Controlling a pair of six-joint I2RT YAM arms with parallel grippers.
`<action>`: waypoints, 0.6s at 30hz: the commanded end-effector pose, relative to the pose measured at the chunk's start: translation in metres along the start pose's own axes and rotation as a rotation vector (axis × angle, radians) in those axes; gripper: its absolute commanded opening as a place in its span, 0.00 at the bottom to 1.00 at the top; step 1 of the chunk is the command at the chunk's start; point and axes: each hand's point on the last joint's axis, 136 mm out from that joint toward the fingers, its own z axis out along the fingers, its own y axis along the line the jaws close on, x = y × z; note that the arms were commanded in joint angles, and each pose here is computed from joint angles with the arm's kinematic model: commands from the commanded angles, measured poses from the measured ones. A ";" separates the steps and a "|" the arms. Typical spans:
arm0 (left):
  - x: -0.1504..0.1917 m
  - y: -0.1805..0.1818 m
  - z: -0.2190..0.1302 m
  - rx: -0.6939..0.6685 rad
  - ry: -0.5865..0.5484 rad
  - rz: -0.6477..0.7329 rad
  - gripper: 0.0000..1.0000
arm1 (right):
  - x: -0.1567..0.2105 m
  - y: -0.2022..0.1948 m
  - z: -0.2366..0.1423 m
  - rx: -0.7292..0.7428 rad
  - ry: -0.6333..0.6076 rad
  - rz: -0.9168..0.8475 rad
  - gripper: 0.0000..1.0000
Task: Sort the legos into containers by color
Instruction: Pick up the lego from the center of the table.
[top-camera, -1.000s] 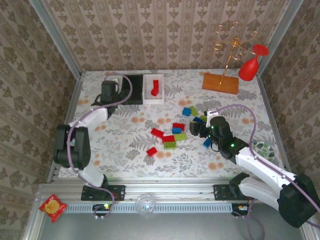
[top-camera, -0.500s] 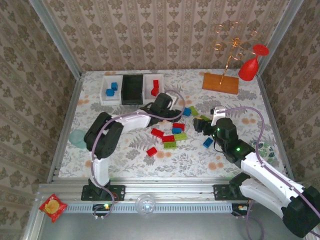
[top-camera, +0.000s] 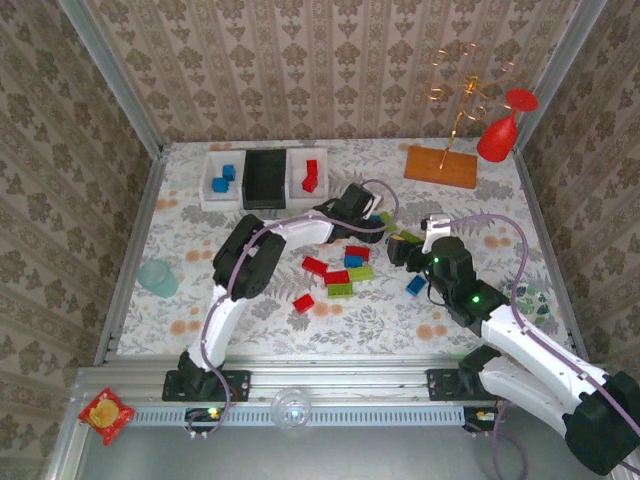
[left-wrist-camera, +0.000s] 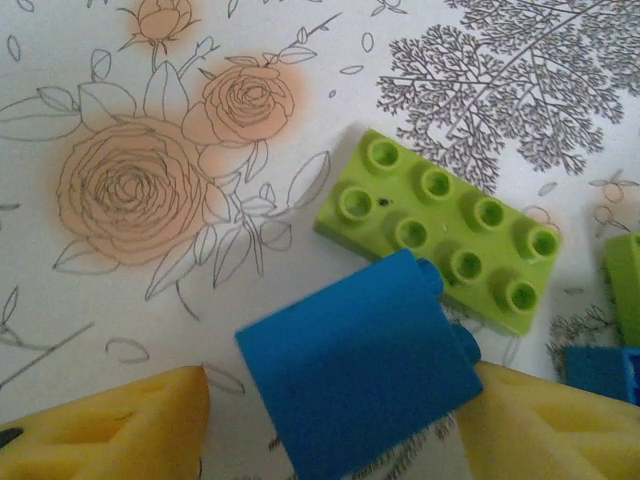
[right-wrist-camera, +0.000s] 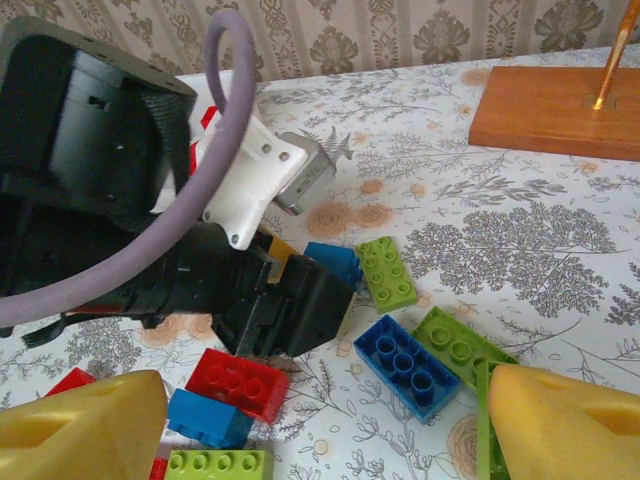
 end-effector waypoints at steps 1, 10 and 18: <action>0.000 -0.005 0.008 0.001 0.035 0.039 0.66 | -0.001 -0.004 0.000 0.022 -0.015 0.000 0.85; -0.008 -0.006 0.023 -0.020 0.046 0.045 0.61 | -0.002 -0.004 -0.002 0.023 -0.018 -0.001 0.85; -0.011 -0.004 0.014 -0.045 0.024 0.034 0.48 | -0.001 -0.004 -0.001 0.025 -0.013 -0.005 0.85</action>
